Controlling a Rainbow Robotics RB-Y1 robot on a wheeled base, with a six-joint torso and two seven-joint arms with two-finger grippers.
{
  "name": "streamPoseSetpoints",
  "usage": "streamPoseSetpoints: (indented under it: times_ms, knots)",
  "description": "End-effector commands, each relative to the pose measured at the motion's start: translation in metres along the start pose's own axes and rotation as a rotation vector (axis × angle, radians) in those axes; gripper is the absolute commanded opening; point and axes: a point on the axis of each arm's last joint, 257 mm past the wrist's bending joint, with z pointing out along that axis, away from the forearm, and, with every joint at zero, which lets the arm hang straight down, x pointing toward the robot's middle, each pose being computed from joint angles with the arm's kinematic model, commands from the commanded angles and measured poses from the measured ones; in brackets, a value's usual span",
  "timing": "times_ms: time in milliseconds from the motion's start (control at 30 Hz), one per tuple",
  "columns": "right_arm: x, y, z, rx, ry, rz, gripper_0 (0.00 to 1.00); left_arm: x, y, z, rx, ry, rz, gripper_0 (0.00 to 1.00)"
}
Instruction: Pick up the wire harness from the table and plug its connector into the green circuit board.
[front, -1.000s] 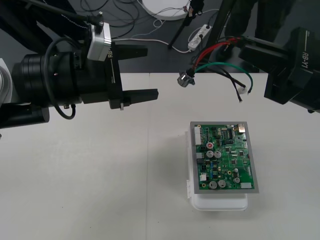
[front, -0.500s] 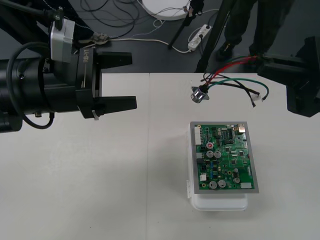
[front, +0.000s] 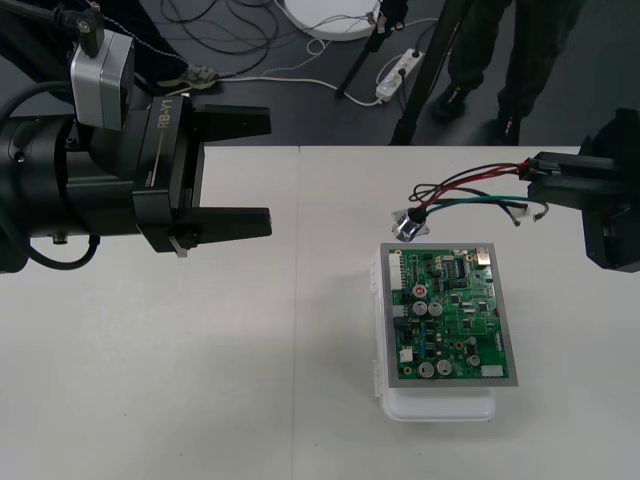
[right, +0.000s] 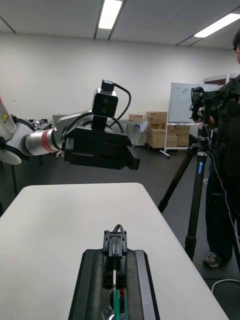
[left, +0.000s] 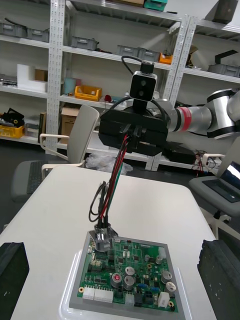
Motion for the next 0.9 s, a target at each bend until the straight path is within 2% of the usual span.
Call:
streamPoseSetpoints:
  times_ms: [33,400,900]
  knots:
    - [0.009,0.013,0.001,-0.007,-0.017,-0.091,0.0,-0.013,-0.016,0.003,0.053,0.013,0.083,1.0]
    - [0.003,0.034,0.019,-0.011,-0.099,-0.101,0.0,-0.023,-0.021,0.02,0.084,-0.027,0.142,1.0]
    - [-0.005,0.039,0.051,0.018,-0.06,-0.1,0.0,-0.022,-0.025,0.026,0.099,-0.026,0.164,1.0]
